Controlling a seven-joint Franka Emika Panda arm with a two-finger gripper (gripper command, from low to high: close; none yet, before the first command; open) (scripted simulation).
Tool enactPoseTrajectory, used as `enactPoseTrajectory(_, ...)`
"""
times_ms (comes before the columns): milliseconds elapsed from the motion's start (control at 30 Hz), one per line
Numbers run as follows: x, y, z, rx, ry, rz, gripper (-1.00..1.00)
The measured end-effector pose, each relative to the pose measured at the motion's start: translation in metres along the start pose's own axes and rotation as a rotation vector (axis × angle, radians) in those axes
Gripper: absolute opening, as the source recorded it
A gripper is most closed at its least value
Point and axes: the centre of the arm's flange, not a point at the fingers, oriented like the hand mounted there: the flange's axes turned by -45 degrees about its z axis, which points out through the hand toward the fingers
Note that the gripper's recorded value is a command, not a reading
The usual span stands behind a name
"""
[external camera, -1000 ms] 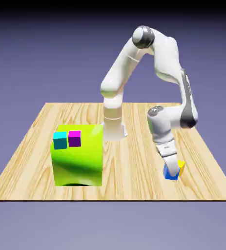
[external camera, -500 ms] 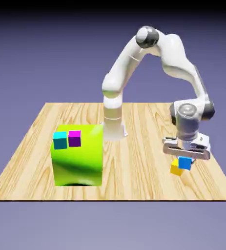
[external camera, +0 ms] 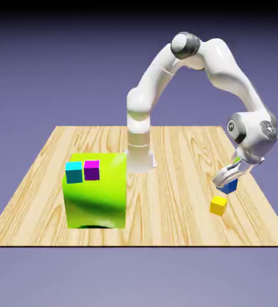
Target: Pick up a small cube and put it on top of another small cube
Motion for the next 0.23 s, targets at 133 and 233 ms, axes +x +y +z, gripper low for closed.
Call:
enactPoseTrajectory(133,-0.006,0.000,0.051,0.000,0.000,0.000,-1.00)
enactPoseTrajectory(233,-0.006,0.001,0.055,-0.003,-0.001,0.000,1.00)
